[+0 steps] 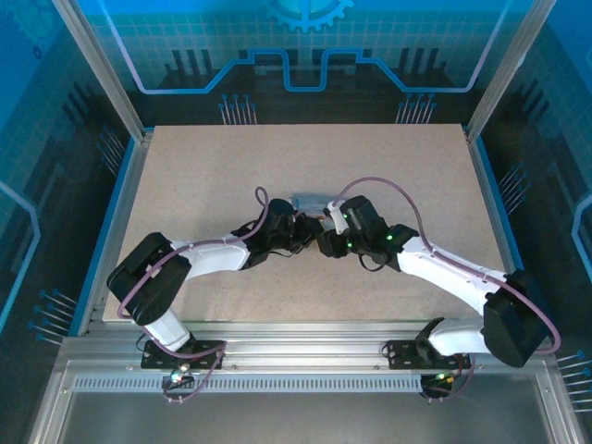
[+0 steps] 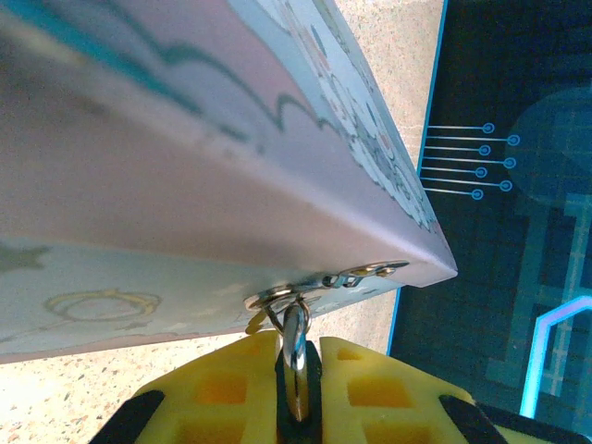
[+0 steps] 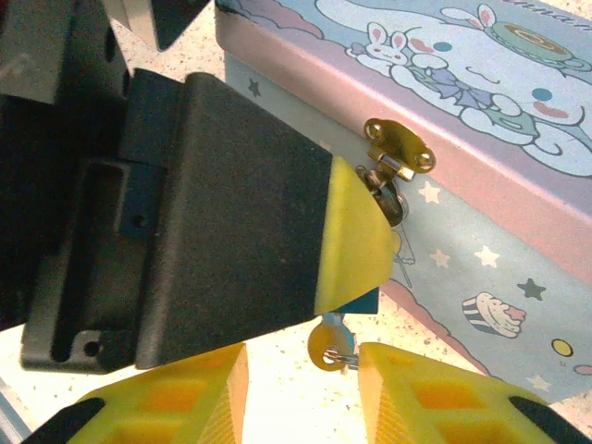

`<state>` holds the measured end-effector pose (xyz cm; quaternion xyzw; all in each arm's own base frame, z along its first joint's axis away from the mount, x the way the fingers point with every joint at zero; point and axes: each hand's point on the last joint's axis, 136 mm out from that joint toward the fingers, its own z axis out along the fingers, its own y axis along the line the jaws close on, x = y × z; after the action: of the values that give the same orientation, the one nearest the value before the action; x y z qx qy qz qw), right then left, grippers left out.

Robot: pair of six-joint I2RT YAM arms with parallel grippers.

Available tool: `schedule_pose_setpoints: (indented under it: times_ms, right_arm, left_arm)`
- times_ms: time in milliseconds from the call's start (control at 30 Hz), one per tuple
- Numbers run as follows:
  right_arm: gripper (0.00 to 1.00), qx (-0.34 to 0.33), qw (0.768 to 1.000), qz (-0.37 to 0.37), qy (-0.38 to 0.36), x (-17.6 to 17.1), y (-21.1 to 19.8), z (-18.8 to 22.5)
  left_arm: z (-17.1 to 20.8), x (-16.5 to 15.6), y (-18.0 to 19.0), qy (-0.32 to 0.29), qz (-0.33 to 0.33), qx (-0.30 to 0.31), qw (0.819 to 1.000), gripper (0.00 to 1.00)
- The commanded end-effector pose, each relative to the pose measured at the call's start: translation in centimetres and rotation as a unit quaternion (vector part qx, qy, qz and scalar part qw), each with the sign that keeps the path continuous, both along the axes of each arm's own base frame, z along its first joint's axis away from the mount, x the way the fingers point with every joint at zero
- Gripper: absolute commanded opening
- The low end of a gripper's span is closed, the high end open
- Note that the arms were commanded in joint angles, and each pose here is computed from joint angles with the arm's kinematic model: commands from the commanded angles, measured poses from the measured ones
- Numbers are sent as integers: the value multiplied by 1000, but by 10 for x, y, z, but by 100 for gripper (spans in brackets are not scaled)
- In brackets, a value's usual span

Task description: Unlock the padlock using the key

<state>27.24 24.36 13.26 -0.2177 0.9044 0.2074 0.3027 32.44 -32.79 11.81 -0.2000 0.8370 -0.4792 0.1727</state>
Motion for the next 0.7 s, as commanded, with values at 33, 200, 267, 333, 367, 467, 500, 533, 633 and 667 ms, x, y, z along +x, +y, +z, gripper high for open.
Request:
schedule_pose_setpoints:
  times_ms: [33, 200, 267, 333, 367, 467, 500, 533, 633, 667]
  right_arm:
    - [38, -5, 1000, 6, 0, 5, 2, -3]
    - [36, -7, 1000, 5, -3, 7, 4, -4]
    - [35, -7, 1000, 7, -4, 8, 5, -3]
    - [30, -13, 1000, 7, 0, 8, 4, -7]
    - [25, -14, 1000, 8, 1, 8, 4, -8]
    - [8, -14, 1000, 9, 3, 9, 5, -10]
    - [3, -14, 1000, 10, 5, 8, 5, -11]
    - [0, -15, 1000, 11, 6, 8, 5, -12]
    - [0, -5, 1000, 11, 6, 9, 7, -10]
    - [0, -4, 1000, 10, 8, 9, 6, -12]
  left_arm:
    - [25, 1, -7, -28, -15, -30, 999, 0]
    - [27, 1, -8, -29, -17, -32, 999, 0]
    - [28, 1, -9, -29, -17, -35, 999, 0]
    - [28, 2, -9, -30, -17, -35, 999, 0]
    - [28, 2, -9, -30, -18, -35, 999, 0]
    - [27, 1, -10, -29, -19, -35, 999, 0]
    - [26, 1, -10, -28, -19, -35, 999, 0]
    - [26, 0, -9, -28, -20, -35, 999, 0]
    - [23, -1, -8, -27, -19, -32, 999, 0]
    - [22, -1, -8, -26, -19, -33, 999, 0]
